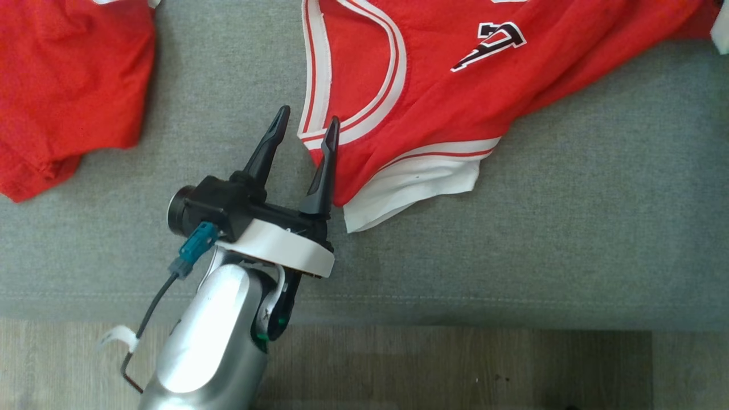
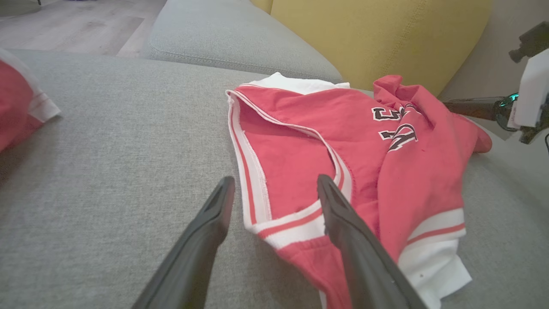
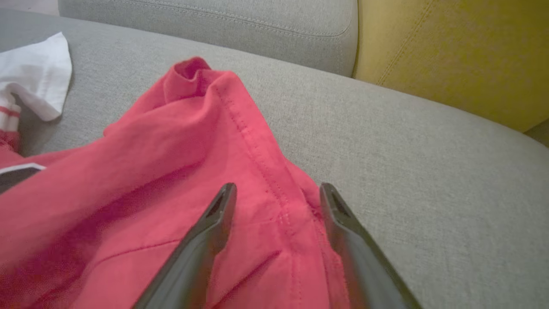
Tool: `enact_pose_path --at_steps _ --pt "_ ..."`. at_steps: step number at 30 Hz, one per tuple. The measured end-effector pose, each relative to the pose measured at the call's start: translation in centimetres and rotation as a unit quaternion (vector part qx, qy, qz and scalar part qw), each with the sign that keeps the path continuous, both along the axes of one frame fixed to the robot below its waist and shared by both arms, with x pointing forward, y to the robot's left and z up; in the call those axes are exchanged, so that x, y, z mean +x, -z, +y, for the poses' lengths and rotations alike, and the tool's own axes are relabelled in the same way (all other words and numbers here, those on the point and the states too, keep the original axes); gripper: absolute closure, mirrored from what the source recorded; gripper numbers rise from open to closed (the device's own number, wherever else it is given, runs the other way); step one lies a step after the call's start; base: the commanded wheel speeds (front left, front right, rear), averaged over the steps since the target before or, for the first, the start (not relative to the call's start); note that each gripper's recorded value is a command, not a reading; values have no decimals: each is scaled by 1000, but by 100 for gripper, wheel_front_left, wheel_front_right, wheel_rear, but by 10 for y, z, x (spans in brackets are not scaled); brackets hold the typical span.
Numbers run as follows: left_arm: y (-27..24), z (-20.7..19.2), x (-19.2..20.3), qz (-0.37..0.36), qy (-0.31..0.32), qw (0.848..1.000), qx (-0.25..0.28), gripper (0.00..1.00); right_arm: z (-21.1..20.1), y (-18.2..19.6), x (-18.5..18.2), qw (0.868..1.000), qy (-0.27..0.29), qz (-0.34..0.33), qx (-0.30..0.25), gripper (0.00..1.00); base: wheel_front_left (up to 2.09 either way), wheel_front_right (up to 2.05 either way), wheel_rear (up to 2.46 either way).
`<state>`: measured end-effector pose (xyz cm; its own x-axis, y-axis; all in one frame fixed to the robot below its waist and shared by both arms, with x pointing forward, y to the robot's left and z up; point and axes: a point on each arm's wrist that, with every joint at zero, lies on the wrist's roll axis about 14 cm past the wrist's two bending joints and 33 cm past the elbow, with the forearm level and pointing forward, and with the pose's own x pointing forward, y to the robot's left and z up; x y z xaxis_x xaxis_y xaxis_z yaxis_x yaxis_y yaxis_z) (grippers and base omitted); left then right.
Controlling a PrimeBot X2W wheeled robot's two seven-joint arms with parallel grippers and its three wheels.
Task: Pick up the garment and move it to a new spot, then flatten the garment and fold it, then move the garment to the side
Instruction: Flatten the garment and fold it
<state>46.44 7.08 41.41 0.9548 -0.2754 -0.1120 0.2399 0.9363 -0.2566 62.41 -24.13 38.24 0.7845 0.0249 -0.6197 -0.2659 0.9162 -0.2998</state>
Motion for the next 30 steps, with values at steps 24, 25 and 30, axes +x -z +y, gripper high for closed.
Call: enact_pose_path --at_steps 24,25,30 --pt "5 6 1 6 -7 1000 4 0 -2 11 10 1000 1 22 -17 0 0 0 0" --pt "5 6 1 6 -7 1000 5 0 -4 11 9 1000 2 22 -18 0 0 0 0" --pt "2 5 1 2 -6 1000 4 0 -12 14 4 999 12 31 -24 0 0 0 0"
